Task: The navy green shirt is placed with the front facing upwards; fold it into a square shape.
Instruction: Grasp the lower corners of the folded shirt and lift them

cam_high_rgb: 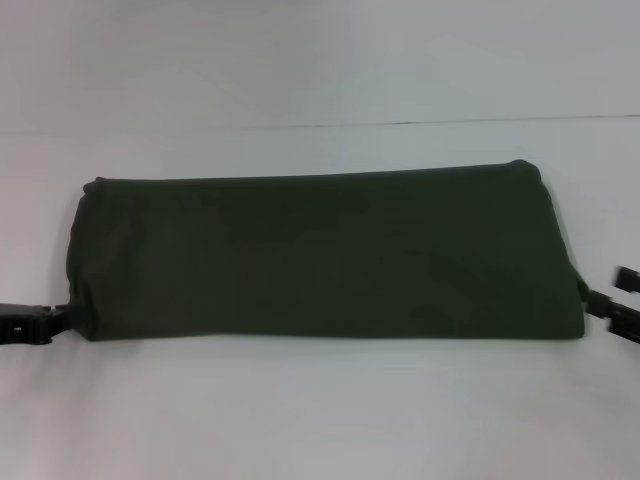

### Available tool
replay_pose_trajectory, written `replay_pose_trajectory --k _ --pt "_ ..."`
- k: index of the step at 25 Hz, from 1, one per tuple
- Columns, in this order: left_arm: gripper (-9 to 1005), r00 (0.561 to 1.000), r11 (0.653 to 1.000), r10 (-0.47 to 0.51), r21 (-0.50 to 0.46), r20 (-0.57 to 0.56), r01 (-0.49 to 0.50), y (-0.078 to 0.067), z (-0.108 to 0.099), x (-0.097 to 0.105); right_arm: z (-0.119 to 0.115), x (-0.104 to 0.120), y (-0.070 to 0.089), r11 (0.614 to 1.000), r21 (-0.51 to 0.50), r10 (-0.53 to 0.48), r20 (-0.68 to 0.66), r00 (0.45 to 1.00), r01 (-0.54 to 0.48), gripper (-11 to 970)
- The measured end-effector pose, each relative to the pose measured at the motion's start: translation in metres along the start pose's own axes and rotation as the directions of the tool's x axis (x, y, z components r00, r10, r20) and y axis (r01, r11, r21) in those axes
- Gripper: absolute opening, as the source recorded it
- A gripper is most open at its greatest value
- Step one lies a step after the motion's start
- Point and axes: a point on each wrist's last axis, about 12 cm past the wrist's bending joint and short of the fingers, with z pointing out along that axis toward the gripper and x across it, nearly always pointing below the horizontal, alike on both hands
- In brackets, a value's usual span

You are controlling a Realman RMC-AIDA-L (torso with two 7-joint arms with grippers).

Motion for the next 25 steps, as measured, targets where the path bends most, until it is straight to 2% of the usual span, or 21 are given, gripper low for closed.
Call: replay_pose_trajectory --k 3,7,16,25 --pt "15 1.000 1.000 -0.001 0.004 -0.001 0.001 -0.001 0.001 0.001 -0.010 0.010 -0.007 0.996 0.082 0.042 -0.026 0.999 -0.040 734" --pt "16 1.000 1.000 0.006 0.010 -0.004 -0.006 -0.002 0.003 -0.001 -0.009 0.019 -0.010 0.988 0.143 0.071 -0.057 0.996 -0.063 734" --pt "17 1.000 1.000 0.017 0.014 -0.002 -0.017 -0.004 0.004 -0.005 0.022 0.023 -0.003 0.992 0.116 0.071 -0.112 0.991 -0.058 735" --pt "19 1.000 1.000 0.024 0.007 0.002 -0.024 -0.003 0.004 -0.007 0.041 0.021 -0.004 0.991 0.111 0.082 -0.124 0.989 -0.068 732"
